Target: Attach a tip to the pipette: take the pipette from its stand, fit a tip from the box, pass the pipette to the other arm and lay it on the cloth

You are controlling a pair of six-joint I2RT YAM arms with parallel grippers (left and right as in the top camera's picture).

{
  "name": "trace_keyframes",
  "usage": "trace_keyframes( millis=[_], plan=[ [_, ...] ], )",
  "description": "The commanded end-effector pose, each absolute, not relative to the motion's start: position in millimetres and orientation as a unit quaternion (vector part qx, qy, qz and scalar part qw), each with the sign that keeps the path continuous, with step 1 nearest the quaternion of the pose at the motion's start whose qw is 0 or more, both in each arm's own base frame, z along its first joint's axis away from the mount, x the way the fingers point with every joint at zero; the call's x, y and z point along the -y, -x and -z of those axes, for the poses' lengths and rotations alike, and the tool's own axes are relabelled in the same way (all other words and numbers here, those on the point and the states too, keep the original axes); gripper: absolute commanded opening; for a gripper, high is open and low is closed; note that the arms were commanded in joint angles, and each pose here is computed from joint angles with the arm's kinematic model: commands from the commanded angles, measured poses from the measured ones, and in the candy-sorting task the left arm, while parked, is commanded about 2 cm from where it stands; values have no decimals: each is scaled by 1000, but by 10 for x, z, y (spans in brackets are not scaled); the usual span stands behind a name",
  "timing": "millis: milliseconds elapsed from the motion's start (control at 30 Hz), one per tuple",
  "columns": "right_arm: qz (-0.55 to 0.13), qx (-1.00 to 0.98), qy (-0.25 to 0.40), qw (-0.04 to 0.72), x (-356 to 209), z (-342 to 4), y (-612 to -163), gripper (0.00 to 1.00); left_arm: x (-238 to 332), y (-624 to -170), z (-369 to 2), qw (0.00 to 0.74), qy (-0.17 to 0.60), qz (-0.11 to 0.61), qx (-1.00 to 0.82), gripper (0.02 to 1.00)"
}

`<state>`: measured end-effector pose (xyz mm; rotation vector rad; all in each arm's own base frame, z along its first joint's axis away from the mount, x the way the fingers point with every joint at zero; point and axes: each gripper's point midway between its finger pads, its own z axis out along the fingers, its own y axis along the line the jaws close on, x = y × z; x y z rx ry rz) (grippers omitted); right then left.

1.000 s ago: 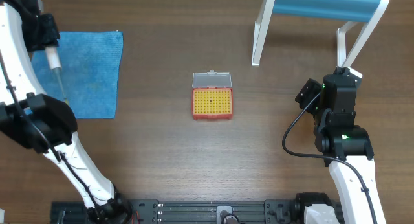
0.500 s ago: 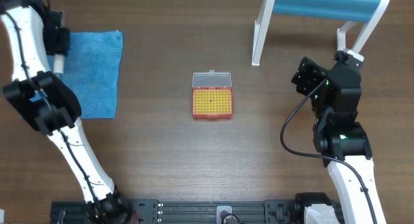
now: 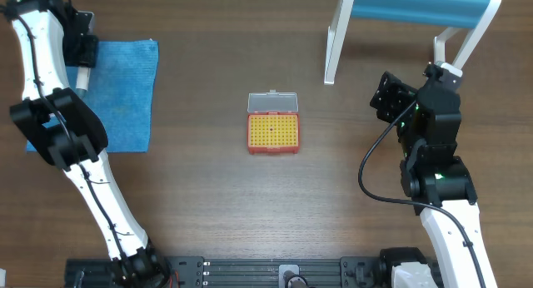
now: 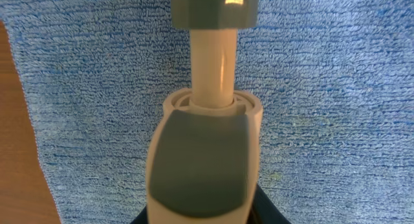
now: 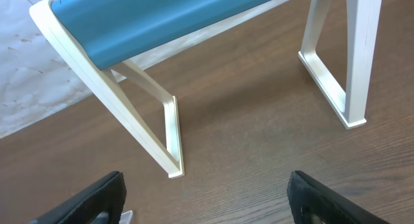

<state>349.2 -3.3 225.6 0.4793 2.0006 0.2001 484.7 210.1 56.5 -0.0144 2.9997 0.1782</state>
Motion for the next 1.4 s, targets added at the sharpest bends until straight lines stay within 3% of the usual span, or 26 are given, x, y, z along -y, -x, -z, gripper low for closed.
trace_keyframes(
  millis=[33, 1133, 1267, 1400],
  plan=[
    [-91, -827, -198, 518, 5, -2323, -3514, 812, -2058, -4890, -467, 68, 4, -47, -997, 25],
    [-96, -825, -206, 518, 5, -2325, -3515, 812, -2104, -4809, -212, 51, 48, -11, -997, 27],
    [-96, -825, -206, 518, 5, -2325, -3515, 812, -2110, -4807, -212, 51, 49, -13, -997, 180],
    [-96, -825, -206, 518, 5, -2325, -3515, 809, -2110, -4807, -212, 51, 49, -13, -997, 222]
  ],
)
